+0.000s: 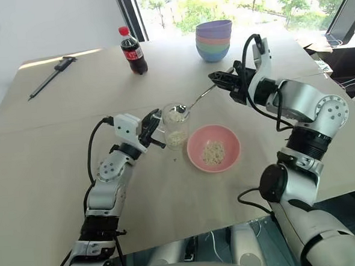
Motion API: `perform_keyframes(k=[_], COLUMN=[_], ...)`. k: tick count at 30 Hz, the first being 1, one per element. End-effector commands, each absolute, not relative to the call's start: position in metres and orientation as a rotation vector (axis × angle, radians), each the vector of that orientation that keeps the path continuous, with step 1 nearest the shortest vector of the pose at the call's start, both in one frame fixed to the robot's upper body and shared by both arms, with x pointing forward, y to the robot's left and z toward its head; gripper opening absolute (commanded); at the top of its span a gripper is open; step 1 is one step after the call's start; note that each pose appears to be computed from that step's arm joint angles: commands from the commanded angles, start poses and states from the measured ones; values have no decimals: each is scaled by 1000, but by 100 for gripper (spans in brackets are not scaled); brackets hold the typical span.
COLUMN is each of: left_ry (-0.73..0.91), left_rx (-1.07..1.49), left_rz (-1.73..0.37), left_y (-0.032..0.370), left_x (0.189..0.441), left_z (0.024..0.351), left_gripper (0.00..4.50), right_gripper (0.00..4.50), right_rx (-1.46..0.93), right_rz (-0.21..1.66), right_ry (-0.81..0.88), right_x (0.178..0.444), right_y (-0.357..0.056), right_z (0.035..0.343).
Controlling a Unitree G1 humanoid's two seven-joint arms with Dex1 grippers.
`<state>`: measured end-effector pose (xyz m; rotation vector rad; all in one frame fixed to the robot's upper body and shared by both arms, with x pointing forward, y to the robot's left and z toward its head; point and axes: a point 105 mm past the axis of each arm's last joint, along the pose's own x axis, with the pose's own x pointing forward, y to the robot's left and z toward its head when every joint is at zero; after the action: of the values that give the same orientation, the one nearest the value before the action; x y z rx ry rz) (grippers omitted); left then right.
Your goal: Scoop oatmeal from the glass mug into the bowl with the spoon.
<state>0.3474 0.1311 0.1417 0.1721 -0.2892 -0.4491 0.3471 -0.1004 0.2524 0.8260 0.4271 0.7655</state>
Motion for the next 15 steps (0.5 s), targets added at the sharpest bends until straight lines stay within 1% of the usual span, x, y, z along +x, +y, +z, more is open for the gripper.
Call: perform_keyframes(k=[1, 7, 15], left_ry=[-336, -335, -328], left_rx=[167, 178, 184], left_rz=[-443, -456, -459], left_y=[135, 135, 138], left_x=[344, 344, 346], left_z=[149, 147, 145], left_gripper=[5, 5, 5], right_gripper=[0, 0, 0], right_rx=[861, 915, 880], right_rz=[736, 742, 828], right_ry=[432, 408, 373], right_x=[343, 341, 332], right_y=[-108, -111, -121], right_z=[256, 264, 266])
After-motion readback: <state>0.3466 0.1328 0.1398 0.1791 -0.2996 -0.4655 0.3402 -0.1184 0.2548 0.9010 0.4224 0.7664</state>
